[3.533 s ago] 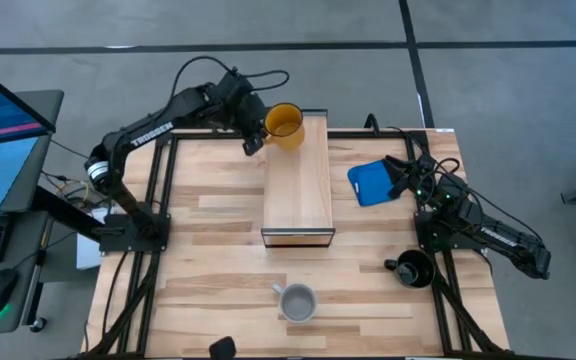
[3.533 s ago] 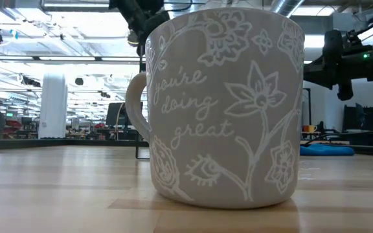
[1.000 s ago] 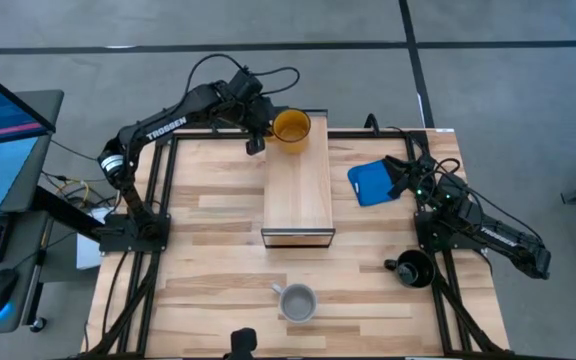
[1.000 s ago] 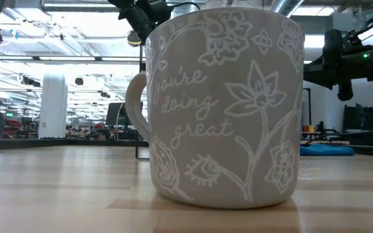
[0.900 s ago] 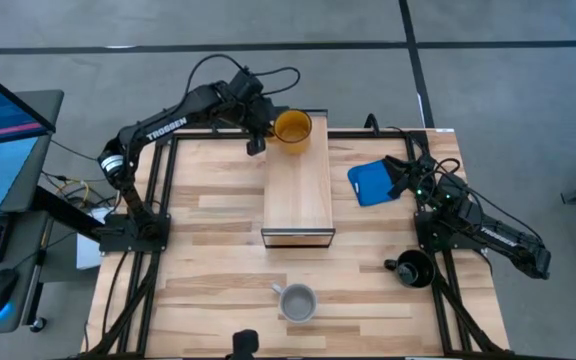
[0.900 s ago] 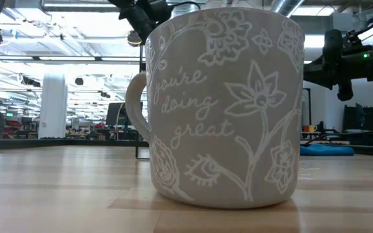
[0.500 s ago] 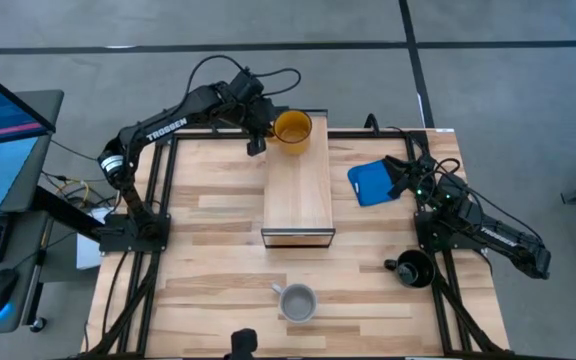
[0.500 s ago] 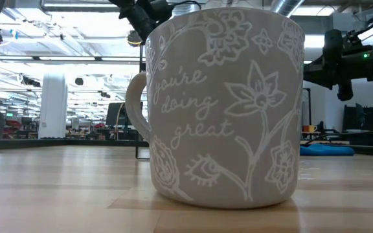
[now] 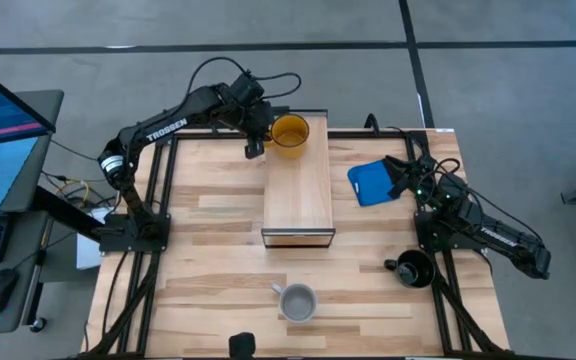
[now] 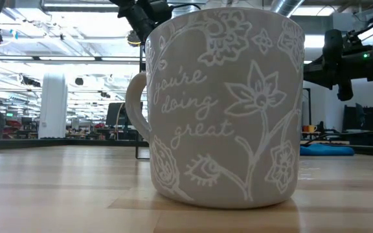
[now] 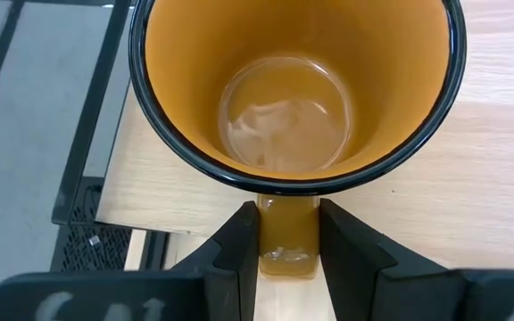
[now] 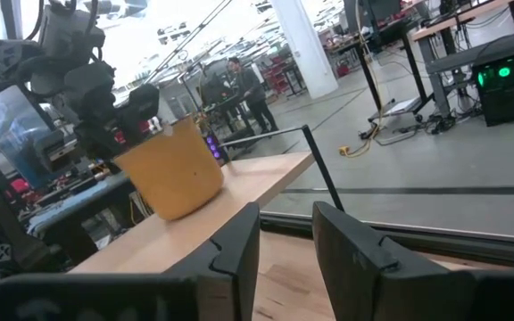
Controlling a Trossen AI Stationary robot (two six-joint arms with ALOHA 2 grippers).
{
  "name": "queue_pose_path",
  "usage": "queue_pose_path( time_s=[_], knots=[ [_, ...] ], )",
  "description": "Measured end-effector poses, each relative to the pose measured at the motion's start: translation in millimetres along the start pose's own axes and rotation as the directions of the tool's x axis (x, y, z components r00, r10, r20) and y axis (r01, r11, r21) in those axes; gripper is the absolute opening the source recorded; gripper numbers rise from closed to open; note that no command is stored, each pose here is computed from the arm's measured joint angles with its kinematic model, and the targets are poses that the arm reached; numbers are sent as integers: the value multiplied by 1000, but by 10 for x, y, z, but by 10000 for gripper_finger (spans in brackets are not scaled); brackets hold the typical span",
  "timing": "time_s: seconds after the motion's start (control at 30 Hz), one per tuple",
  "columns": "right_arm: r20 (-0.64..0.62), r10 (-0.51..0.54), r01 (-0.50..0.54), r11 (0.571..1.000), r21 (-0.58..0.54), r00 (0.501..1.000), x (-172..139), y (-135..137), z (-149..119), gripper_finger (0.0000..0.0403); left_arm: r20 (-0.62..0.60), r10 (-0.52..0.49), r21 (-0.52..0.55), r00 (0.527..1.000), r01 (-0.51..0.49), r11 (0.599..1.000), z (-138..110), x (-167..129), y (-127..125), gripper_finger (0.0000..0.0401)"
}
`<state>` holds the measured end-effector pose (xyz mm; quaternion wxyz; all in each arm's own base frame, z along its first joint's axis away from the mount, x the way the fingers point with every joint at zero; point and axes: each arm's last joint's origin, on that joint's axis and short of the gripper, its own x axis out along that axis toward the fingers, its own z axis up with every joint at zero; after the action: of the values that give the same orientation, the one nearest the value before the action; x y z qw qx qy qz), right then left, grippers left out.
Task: Stack small to large cups/mugs on shelf
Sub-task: Put the yellow mug on the shelf
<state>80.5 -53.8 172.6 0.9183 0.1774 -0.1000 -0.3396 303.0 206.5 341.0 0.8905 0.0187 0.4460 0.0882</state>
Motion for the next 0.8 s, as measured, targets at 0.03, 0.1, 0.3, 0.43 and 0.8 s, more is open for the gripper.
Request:
queue_pose_path(
  time_s=[0.03, 0.1, 0.3, 0.43, 0.8],
  knots=[
    [0, 0, 0, 1000, 0, 1000, 0, 0, 0, 128, -1, -1, 5, 1000, 1, 1000, 0, 0, -2, 81],
    [0, 0, 0, 1000, 0, 1000, 0, 0, 0, 128, -1, 0, 27, 1000, 0, 1000, 0, 0, -1, 81],
    [-1, 3, -3, 1000, 0, 1000, 0, 1, 0, 128, -5, -16, 83, 1000, 16, 996, 14, 91, 4, 81],
    [-2, 6, -6, 1000, 0, 1000, 0, 3, -1, 128, 2, -19, 109, 1000, 18, 994, 25, 128, 5, 81],
    [-2, 6, -6, 1000, 1, 1000, -1, 3, -1, 128, -15, -1, 115, 1000, 3, 993, 50, 66, 53, 84]
  ],
)
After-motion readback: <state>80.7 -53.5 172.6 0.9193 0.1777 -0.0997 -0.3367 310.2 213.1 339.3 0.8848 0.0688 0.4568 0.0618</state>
